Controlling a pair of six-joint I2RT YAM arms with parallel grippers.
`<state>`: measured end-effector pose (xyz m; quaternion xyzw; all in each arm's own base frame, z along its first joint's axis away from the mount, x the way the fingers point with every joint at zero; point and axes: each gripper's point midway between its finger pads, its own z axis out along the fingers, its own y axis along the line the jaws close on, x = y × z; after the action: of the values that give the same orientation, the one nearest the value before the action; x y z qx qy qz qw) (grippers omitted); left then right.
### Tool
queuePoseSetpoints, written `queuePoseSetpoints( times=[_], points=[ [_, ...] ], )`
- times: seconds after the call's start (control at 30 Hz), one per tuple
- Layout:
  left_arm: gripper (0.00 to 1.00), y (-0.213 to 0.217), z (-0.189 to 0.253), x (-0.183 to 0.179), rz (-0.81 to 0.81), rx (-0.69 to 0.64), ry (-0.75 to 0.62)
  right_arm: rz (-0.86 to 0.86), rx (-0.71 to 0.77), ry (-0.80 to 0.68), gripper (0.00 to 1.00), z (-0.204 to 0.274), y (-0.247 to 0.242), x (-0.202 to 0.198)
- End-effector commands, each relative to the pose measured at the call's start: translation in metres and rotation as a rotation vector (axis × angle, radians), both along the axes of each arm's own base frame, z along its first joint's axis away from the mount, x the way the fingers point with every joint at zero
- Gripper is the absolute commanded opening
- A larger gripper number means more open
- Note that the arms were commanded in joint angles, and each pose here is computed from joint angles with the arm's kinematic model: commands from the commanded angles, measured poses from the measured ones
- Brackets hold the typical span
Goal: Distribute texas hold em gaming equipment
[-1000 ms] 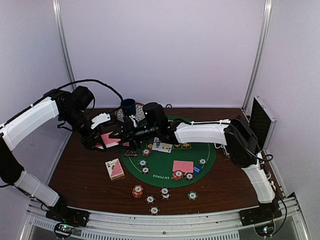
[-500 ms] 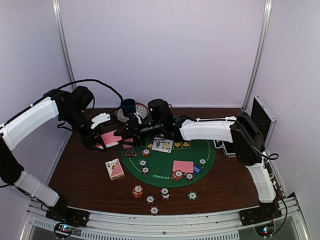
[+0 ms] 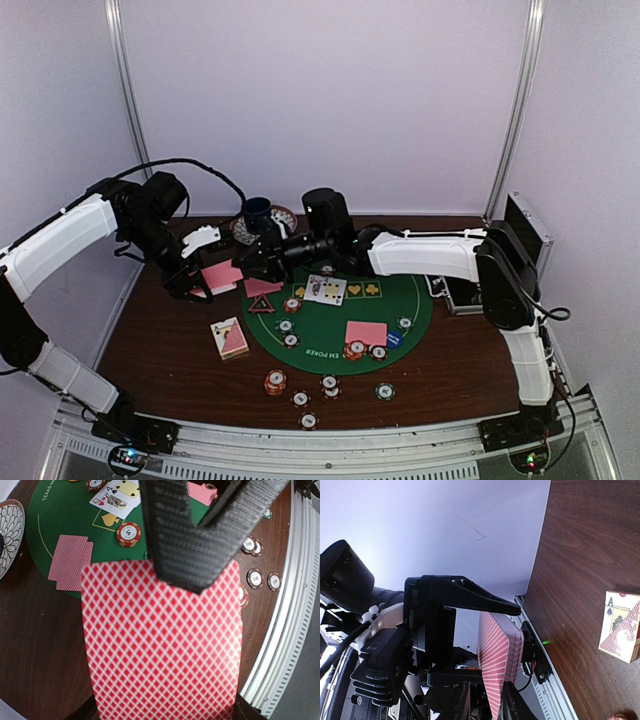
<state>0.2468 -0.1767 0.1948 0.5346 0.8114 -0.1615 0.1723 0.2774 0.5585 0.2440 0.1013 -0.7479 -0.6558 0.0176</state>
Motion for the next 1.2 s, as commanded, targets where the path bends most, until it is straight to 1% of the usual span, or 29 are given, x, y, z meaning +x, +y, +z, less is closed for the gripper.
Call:
queuePoseSetpoints(
  times=[0.0,0.3,0.4,0.5,0.63,0.67,0.83,1.03,1.07,1.17],
  points=[
    [0.0,-0.004,0.006,0.006,-0.016,-0.017,-0.044,0.031,0.044,-0.015,0.25,0.017,0.001,-0.01],
    [0.0,-0.003,0.006,0.006,-0.016,-0.014,-0.048,0.059,0.05,0.026,0.27,0.004,0.011,-0.017],
    [0.0,-0.003,0.007,0.006,-0.016,-0.015,-0.05,0.059,0.049,0.029,0.24,0.002,0.012,-0.017],
    [0.0,-0.003,0.007,0.006,-0.016,-0.012,-0.053,0.059,0.047,0.034,0.18,0.001,0.013,-0.016],
    [0.0,-0.002,0.007,0.005,-0.015,-0.01,-0.056,0.043,0.048,0.022,0.02,0.006,0.008,-0.01],
    [0.0,-0.002,0.007,0.005,-0.015,-0.009,-0.056,0.034,0.043,0.017,0.0,0.007,0.004,-0.007],
    [0.0,-0.001,0.007,0.005,-0.014,-0.007,-0.059,-0.014,0.018,-0.028,0.0,0.015,-0.02,0.012],
    [0.0,0.0,0.007,0.005,-0.013,-0.002,-0.059,-0.066,-0.069,-0.119,0.0,0.012,-0.065,0.038],
    [0.0,0.0,0.006,0.005,-0.012,-0.001,-0.059,-0.07,-0.119,-0.12,0.0,0.004,-0.075,0.04],
    [0.0,0.001,0.006,0.004,-0.011,0.003,-0.062,-0.074,-0.243,-0.219,0.0,-0.005,-0.106,0.051]
  ],
)
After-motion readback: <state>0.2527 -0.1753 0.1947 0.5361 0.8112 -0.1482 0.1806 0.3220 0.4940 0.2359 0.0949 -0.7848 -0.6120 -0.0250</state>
